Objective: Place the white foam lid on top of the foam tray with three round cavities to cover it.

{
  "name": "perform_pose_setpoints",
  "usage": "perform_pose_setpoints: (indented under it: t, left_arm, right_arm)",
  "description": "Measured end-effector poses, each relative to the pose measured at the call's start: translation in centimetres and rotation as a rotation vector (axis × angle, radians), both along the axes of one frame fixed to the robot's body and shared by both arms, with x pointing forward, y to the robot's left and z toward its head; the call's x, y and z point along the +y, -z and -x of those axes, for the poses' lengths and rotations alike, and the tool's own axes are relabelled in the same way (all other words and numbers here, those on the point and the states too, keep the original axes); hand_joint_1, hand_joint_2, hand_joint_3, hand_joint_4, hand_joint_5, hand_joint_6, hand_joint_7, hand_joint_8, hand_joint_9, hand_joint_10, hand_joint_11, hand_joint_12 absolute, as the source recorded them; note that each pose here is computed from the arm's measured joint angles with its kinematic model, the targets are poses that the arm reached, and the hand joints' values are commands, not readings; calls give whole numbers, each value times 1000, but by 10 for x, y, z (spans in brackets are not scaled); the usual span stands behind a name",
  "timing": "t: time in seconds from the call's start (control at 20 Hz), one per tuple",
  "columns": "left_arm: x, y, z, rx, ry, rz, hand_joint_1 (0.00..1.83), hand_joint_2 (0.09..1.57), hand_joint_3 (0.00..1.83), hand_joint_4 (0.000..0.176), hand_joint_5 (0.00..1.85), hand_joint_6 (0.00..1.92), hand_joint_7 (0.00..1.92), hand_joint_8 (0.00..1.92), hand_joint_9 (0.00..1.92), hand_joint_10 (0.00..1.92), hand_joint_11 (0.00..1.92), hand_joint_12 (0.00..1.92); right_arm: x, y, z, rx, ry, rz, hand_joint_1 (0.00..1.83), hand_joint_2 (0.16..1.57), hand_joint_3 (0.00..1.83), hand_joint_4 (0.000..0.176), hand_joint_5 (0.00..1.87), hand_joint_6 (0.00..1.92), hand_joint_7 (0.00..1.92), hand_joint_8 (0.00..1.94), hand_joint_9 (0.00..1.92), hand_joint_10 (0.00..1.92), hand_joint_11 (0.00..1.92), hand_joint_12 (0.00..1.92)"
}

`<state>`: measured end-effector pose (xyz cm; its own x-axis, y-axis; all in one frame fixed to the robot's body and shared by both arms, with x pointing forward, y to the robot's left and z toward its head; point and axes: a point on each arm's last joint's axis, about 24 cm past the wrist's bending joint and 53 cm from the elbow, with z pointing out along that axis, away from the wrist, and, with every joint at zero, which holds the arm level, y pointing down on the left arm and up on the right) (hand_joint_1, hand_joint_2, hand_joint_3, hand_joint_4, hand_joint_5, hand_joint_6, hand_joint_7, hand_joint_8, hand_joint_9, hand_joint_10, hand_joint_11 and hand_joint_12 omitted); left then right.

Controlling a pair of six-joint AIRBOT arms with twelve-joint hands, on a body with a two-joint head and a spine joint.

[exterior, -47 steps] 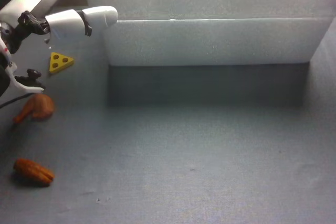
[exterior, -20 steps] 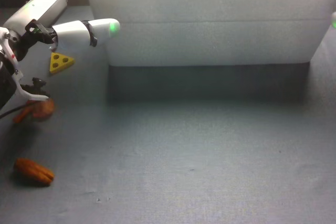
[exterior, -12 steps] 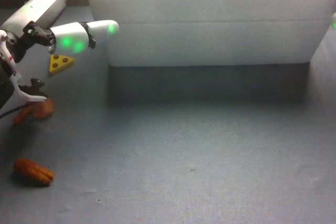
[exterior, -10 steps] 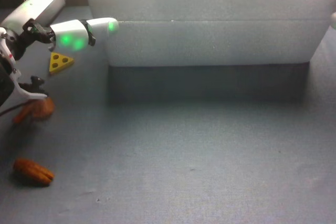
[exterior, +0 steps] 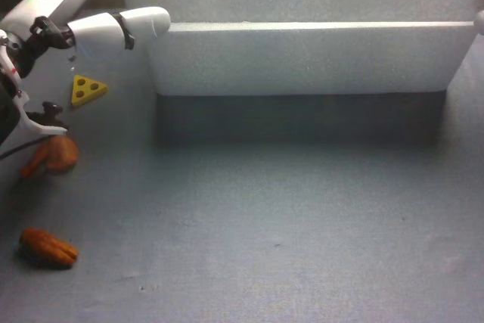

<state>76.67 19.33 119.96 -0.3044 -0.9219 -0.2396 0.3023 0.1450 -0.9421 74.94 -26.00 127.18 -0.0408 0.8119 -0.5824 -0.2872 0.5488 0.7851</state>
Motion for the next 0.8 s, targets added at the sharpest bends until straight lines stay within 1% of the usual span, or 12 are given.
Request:
perform_pose_setpoints:
  t: [0.1, 0.15, 0.25, 0.3, 0.35, 0.4, 0.5, 0.55, 0.65, 0.7, 0.75, 0.8]
  left_arm:
    - [-1, 3, 0, 9, 3, -6, 538, 1061, 2, 0, 34, 0, 0, 0, 0, 0, 18, 8]
    - [-2, 6, 0, 14, 4, -6, 550, 1066, 3, 0, 20, 0, 0, 0, 0, 0, 15, 11]
    - [-3, 8, 1, 19, 6, -11, 541, 1069, 4, 0, 19, 0, 0, 0, 0, 0, 2, 7]
    - [-2, 10, 1, 23, 6, -14, 537, 1076, 7, 0, 20, 1, 0, 0, 0, 0, 0, 4]
    - [-2, 11, 1, 24, 6, -15, 523, 1074, 5, 0, 21, 1, 0, 0, 0, 0, 1, 5]
    - [-2, 11, 1, 24, 5, -15, 501, 1064, 1, 0, 25, 3, 0, 0, 0, 0, 0, 5]
    - [-1, 12, 1, 26, 3, -13, 540, 1075, 5, 0, 21, 1, 0, 0, 0, 0, 0, 0]
    - [-1, 12, 1, 27, 2, -12, 542, 1077, 5, 0, 21, 1, 0, 0, 0, 0, 0, 0]
    - [0, 12, 1, 28, 1, -14, 515, 1087, 8, 0, 14, 0, 0, 0, 0, 0, 0, 0]
    - [-1, 13, 1, 29, 1, -15, 507, 1080, 5, 0, 12, 0, 0, 0, 0, 0, 0, 0]
    - [0, 14, 1, 31, 1, -16, 496, 1081, 4, 0, 13, 0, 0, 0, 0, 0, 0, 0]
    - [0, 15, 1, 33, 2, -18, 500, 1080, 3, 0, 9, 0, 0, 0, 0, 0, 0, 0]
  right_arm:
    - [-1, 1, 0, 3, 2, -2, 498, 1243, 0, 0, 0, 0, 0, 0, 5, 2, 0, 227]
    - [-2, 1, 0, 6, 4, -4, 480, 1238, 1, 0, 0, 0, 0, 0, 0, 0, 0, 52]
    - [-2, 3, 0, 10, 3, -3, 480, 1243, 3, 0, 0, 0, 0, 0, 0, 0, 0, 41]
    - [-2, 3, -1, 12, 3, -3, 454, 1251, 0, 0, 0, 0, 0, 0, 0, 0, 0, 81]
    - [-1, 3, -1, 12, 3, -3, 430, 1252, 0, 0, 0, 0, 0, 0, 0, 0, 0, 40]
    - [-1, 4, -1, 13, 3, -3, 419, 1251, 1, 0, 0, 0, 0, 0, 0, 0, 0, 99]
    - [0, 4, -1, 14, 1, -5, 384, 1235, 0, 0, 0, 0, 0, 0, 0, 0, 0, 118]
    - [0, 6, -1, 17, 2, -3, 365, 1239, 0, 0, 0, 0, 0, 0, 0, 0, 0, 23]
    - [-1, 9, -1, 24, 3, 1, 413, 1248, 1, 0, 0, 0, 0, 0, 0, 0, 0, 0]
    - [-1, 12, -1, 29, 4, 0, 431, 1252, 3, 0, 0, 0, 0, 0, 0, 0, 35, 17]
    - [-2, 13, -1, 32, 6, 1, 449, 1239, 7, 0, 0, 0, 0, 0, 24, 8, 6, 265]
    - [-1, 15, -1, 38, 5, -2, 471, 1238, 6, 0, 0, 0, 0, 0, 8, 2, 0, 306]
